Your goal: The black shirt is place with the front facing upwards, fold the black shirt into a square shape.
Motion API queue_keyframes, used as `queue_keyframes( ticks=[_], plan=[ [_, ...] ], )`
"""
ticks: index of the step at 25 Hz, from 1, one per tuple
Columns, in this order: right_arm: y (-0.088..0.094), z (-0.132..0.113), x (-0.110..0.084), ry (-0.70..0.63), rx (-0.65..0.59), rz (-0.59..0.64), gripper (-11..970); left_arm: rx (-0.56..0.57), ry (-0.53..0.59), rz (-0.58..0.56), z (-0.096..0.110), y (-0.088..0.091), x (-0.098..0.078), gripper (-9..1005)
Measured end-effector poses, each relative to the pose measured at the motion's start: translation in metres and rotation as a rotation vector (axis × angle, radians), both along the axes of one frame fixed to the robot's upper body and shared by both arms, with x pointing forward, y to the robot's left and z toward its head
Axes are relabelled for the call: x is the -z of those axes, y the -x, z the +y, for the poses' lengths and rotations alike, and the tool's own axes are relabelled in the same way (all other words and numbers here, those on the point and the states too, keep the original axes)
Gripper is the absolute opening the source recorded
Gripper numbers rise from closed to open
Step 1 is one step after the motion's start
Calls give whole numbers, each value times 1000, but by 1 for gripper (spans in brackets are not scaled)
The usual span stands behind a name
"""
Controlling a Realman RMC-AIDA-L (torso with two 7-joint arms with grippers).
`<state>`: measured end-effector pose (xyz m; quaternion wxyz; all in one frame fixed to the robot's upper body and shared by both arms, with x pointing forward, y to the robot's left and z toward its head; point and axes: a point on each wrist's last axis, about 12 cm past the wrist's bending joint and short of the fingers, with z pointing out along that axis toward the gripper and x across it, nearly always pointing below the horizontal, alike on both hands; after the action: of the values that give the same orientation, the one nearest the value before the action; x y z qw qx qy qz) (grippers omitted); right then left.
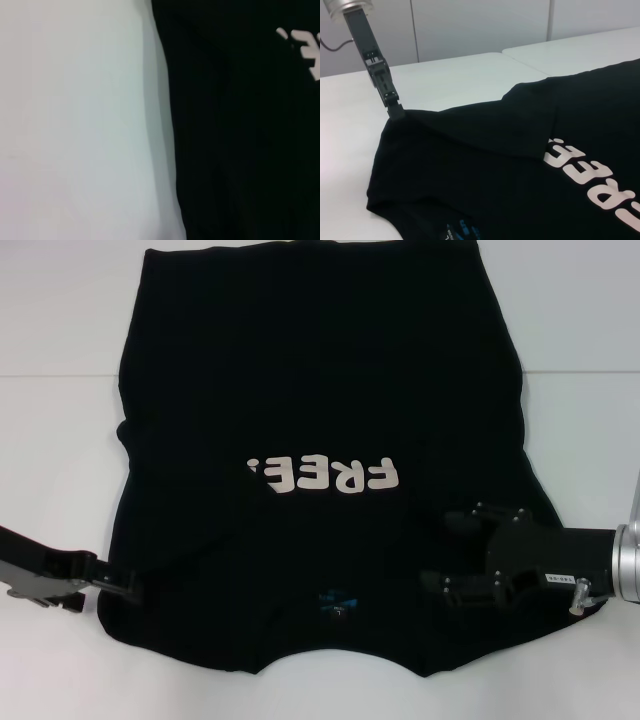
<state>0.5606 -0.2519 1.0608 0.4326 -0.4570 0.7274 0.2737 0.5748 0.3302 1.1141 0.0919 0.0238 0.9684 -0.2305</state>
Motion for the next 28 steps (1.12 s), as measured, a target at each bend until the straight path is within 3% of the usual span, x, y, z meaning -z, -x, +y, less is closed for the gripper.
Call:
queue_keyframes(
  ticks=[17, 20, 28],
  plan=[
    [0, -1, -1, -19, 19, 14, 932, 65, -43, -57, -12, -3, 1, 770],
    [-1, -2, -2, -18, 20, 13, 931, 79, -54, -58, -14, -3, 1, 568],
    [-1, -2, -2, -18, 20, 12, 930, 90, -75, -61, -14, -3, 4, 392]
  ],
)
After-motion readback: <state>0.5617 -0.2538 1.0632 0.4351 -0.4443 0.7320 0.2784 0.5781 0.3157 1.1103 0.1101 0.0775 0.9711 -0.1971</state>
